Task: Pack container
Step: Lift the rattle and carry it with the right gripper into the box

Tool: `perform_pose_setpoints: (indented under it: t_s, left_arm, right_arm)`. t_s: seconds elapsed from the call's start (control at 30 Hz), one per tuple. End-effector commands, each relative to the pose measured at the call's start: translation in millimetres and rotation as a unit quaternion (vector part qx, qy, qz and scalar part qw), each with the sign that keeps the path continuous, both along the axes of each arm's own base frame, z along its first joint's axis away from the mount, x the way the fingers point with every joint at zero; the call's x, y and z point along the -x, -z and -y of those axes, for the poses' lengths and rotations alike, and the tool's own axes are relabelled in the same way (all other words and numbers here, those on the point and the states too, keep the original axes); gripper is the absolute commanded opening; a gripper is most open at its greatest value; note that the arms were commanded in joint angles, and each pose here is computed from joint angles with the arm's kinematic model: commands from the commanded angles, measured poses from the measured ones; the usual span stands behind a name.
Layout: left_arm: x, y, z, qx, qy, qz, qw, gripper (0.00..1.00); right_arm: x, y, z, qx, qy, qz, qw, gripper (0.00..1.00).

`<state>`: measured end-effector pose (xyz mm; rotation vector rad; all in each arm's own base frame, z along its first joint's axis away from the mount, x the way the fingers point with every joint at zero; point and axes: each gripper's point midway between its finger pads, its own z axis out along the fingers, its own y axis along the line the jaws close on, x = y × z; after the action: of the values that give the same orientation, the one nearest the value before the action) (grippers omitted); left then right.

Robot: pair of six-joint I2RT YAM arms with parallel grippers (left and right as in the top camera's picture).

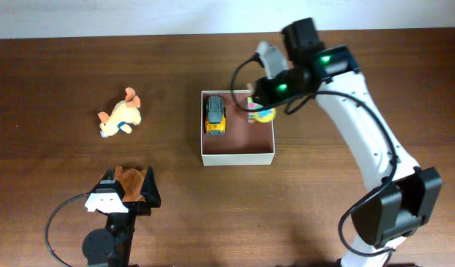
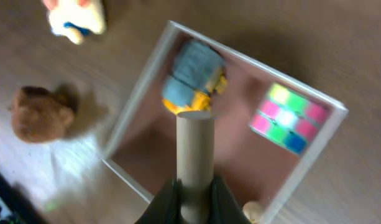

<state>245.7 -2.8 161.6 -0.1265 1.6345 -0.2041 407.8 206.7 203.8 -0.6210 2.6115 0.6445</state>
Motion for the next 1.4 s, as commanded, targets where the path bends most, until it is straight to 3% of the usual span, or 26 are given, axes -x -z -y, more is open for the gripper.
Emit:
perform_pose_setpoints:
  t_s: [0.0, 0.1, 0.47, 0.63, 0.73, 1.07, 1.37]
  left_arm:
    - [0, 1, 2, -0.008, 0.007, 0.001, 1.000, 0.99]
    - [0, 1, 2, -0.008, 0.007, 0.001, 1.000, 0.99]
    - [0, 1, 2, -0.007, 0.007, 0.001, 1.000, 0.99]
    - [0, 1, 2, -0.008, 0.007, 0.001, 1.000, 0.99]
    - [0, 1, 2, -0.008, 0.007, 0.001, 1.000, 0.99]
    - [0, 1, 2, -0.008, 0.007, 0.001, 1.000, 0.99]
    - [0, 1, 2, -0.008, 0.007, 0.001, 1.000, 0.99]
  right_arm:
    - [0, -6, -24, 0.004, 0.006, 0.022, 1.000, 0.11]
    - [-7, 9, -28, 0.034, 0.023, 0.024, 0.999, 0.15]
    - [-30, 86, -42, 0.063, 0.028, -0.018, 0.997, 0.15]
    - [-30, 98, -42, 0.067, 0.027, -0.028, 0.997, 0.15]
    - [-21, 94, -40, 0.069, 0.031, -0.046, 0.996, 0.15]
    - [70, 88, -29, 0.113, -0.003, -0.198, 0.974, 0.15]
    - [81, 97, -48, 0.162, -0.019, -0.167, 0.972, 0.15]
